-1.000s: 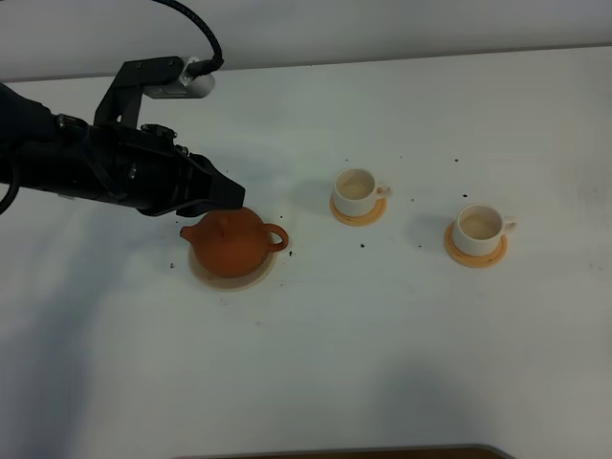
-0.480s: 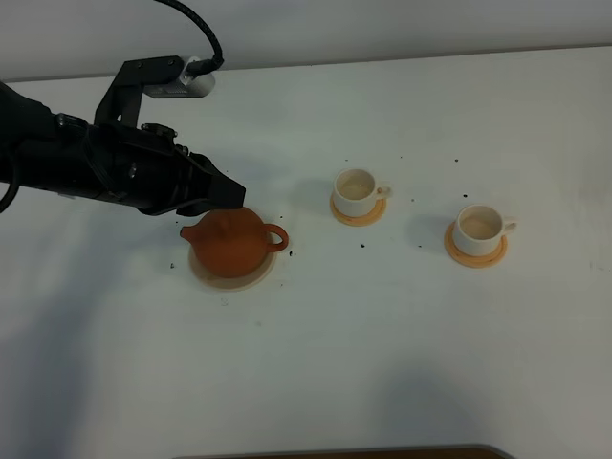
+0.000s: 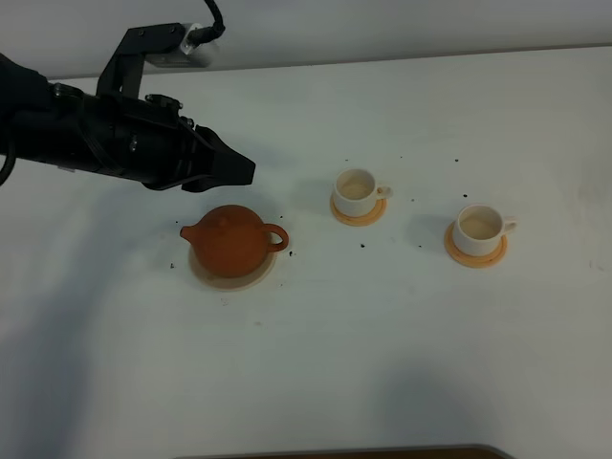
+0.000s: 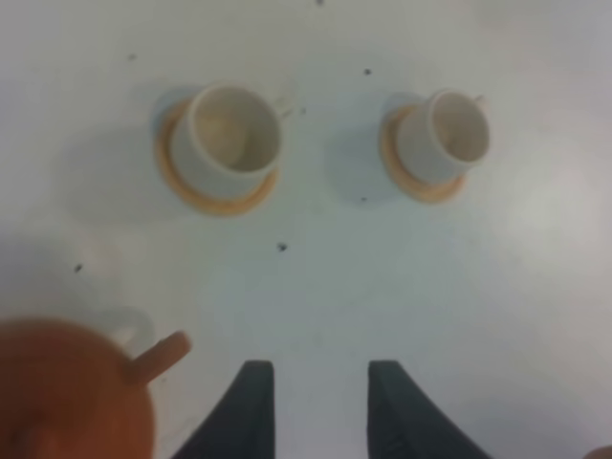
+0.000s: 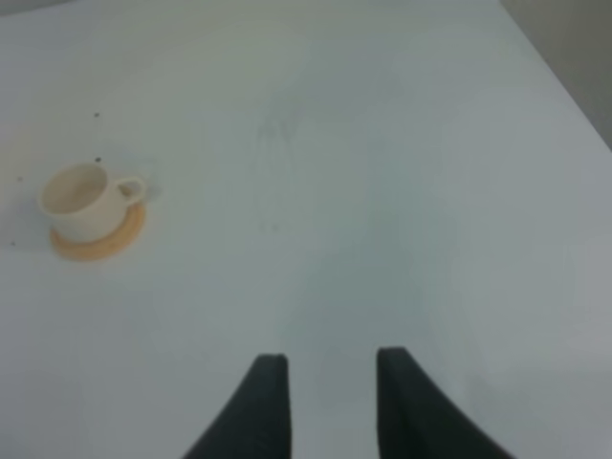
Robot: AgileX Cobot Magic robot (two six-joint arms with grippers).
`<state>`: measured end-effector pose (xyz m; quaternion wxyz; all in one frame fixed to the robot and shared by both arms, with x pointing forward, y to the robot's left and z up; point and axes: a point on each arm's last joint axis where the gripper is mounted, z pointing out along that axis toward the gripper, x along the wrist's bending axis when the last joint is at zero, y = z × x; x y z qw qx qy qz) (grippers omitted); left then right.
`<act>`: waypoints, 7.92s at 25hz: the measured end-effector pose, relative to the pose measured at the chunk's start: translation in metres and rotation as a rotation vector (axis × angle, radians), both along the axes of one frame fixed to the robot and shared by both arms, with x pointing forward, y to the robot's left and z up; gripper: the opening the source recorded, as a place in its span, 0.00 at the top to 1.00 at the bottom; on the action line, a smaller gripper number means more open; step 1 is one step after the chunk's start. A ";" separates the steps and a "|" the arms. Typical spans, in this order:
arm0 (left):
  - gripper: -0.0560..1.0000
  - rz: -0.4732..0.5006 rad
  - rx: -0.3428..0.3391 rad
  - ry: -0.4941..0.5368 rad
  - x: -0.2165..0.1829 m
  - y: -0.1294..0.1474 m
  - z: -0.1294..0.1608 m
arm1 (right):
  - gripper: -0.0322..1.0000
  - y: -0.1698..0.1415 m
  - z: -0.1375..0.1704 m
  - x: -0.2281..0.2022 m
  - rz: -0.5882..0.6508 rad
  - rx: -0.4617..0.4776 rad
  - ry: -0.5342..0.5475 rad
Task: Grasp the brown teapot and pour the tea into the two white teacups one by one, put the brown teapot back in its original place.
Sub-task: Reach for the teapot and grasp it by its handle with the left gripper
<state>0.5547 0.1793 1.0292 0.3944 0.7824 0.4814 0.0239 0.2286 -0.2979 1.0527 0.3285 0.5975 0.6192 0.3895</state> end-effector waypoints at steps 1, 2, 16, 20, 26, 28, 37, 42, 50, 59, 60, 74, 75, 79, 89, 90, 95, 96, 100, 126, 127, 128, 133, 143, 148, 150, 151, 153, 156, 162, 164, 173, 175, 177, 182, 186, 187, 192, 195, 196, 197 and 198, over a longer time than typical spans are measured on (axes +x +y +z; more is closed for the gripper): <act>0.67 -0.013 0.001 -0.004 0.000 -0.004 0.001 | 0.73 0.000 0.000 0.000 0.000 0.000 0.000; 0.66 -0.030 0.001 -0.009 -0.001 -0.010 0.002 | 0.73 0.000 0.000 0.000 0.000 0.000 0.000; 0.53 -0.165 -0.010 -0.035 -0.019 -0.082 0.014 | 0.73 0.000 0.000 0.000 0.000 0.001 0.000; 0.53 -0.097 0.065 0.017 -0.017 -0.076 0.007 | 0.73 0.000 0.000 0.000 0.000 0.001 0.000; 0.53 -0.056 0.200 0.088 -0.017 -0.067 0.002 | 0.73 0.000 0.000 0.000 0.000 0.001 0.000; 0.53 -0.061 0.252 0.122 -0.014 -0.066 0.006 | 0.73 0.000 0.000 0.000 0.000 0.001 0.000; 0.53 -0.094 0.460 0.273 0.014 -0.086 0.009 | 0.73 0.000 0.000 0.000 0.000 0.001 0.000; 0.53 -0.110 0.532 0.282 0.025 -0.108 -0.015 | 0.73 0.000 0.000 0.000 0.000 0.001 0.000; 0.53 -0.100 0.550 0.282 0.041 -0.116 -0.055 | 0.73 0.000 0.000 0.000 0.000 0.001 -0.001; 0.53 -0.084 0.573 0.188 0.051 -0.117 -0.061 | 0.73 0.000 0.000 0.000 0.000 0.001 -0.001; 0.53 -0.081 0.574 0.182 0.052 -0.117 -0.061 | 0.73 0.000 0.000 0.000 0.000 0.001 -0.001; 0.53 -0.091 0.580 0.186 0.061 -0.123 -0.095 | 0.73 0.000 0.000 0.000 0.000 0.001 -0.001; 0.53 -0.091 0.579 0.184 0.061 -0.123 -0.095 | 0.73 0.000 0.000 0.000 0.000 0.001 -0.001; 0.53 -0.109 0.571 0.185 0.060 -0.124 -0.095 | 0.73 0.000 0.000 0.000 0.000 0.001 -0.001; 0.53 -0.152 0.576 0.220 0.056 -0.124 -0.097 | 0.73 0.000 0.000 0.000 0.000 0.002 -0.001; 0.53 -0.156 0.581 0.228 0.056 -0.124 -0.097 | 0.73 0.000 0.000 0.000 0.000 0.002 -0.001; 0.53 -0.202 0.620 0.270 0.051 -0.121 -0.098 | 0.73 0.000 0.000 0.000 0.000 0.001 -0.001; 0.53 -0.211 0.628 0.280 0.049 -0.120 -0.098 | 0.73 0.000 0.000 0.000 0.000 0.001 -0.001; 0.53 -0.229 0.645 0.310 0.047 -0.119 -0.098 | 0.73 0.000 0.000 0.000 0.000 0.001 -0.001; 0.53 -0.344 0.803 0.360 0.040 -0.106 -0.097 | 0.73 0.000 0.000 0.000 0.000 0.001 -0.001; 0.53 -0.344 0.803 0.360 0.040 -0.106 -0.097 | 0.73 0.000 0.000 0.000 0.000 0.001 -0.001; 0.53 -0.344 0.802 0.361 0.040 -0.106 -0.097 | 0.73 0.000 0.000 0.000 0.000 0.001 -0.001; 0.53 -0.365 0.788 0.362 0.039 -0.108 -0.097 | 0.73 0.000 0.000 0.000 0.000 0.001 -0.001; 0.53 -0.339 0.655 0.376 0.038 -0.119 -0.097 | 0.73 0.000 0.000 0.000 0.000 0.001 -0.001; 0.53 -0.311 0.658 0.450 0.035 -0.118 -0.106 | 0.73 0.000 0.000 0.000 0.000 0.001 -0.001; 0.53 -0.308 0.668 0.478 0.034 -0.118 -0.110 | 0.73 0.000 0.000 0.000 0.000 0.001 -0.001; 0.53 -0.301 0.670 0.482 0.034 -0.117 -0.111 | 0.73 0.000 0.000 0.000 0.000 0.001 -0.001; 0.53 -0.293 0.685 0.478 0.035 -0.116 -0.112 | 0.73 0.000 0.000 0.000 0.000 0.001 -0.001; 0.55 -0.289 0.696 0.474 0.035 -0.115 -0.112 | 0.73 0.000 0.000 0.000 0.000 0.001 -0.001; 0.58 -0.288 0.706 0.469 0.036 -0.114 -0.112 | 0.73 0.000 0.000 0.000 0.000 0.001 -0.001; 0.58 -0.288 0.708 0.468 0.036 -0.114 -0.112 | 0.73 0.000 0.000 0.000 0.000 0.001 -0.001; 0.58 -0.288 0.711 0.466 0.036 -0.114 -0.112 | 0.73 0.000 0.000 0.000 0.000 0.001 -0.001; 0.58 -0.288 0.712 0.466 0.036 -0.114 -0.112 | 0.73 0.000 0.000 0.000 0.000 0.001 -0.001; 0.58 -0.290 0.719 0.467 0.036 -0.113 -0.113 | 0.73 0.000 0.000 0.000 0.000 0.001 -0.001; 0.58 -0.296 0.754 0.501 0.030 -0.105 -0.123 | 0.73 0.000 0.000 0.000 0.000 0.001 -0.001; 0.59 -0.290 0.753 0.510 0.031 -0.101 -0.125 | 0.73 0.000 0.000 0.000 0.000 0.001 -0.001; 0.59 -0.289 0.752 0.509 0.032 -0.101 -0.124 | 0.73 0.000 0.000 0.000 0.000 0.001 -0.001; 0.59 -0.280 0.745 0.514 0.033 -0.098 -0.124 | 0.73 0.000 0.000 0.000 0.000 0.001 -0.001; 0.59 -0.282 0.747 0.513 0.033 -0.098 -0.124 | 0.73 0.000 0.000 0.000 0.000 0.001 -0.001; 0.59 -0.282 0.747 0.514 0.033 -0.098 -0.124 | 0.73 0.000 0.000 0.000 0.000 0.001 -0.001; 0.59 -0.279 0.745 0.515 0.034 -0.097 -0.124 | 0.73 0.000 0.000 0.000 0.000 0.001 -0.001; 0.59 -0.277 0.744 0.516 0.034 -0.096 -0.124 | 0.73 0.000 0.000 0.000 0.000 0.001 -0.001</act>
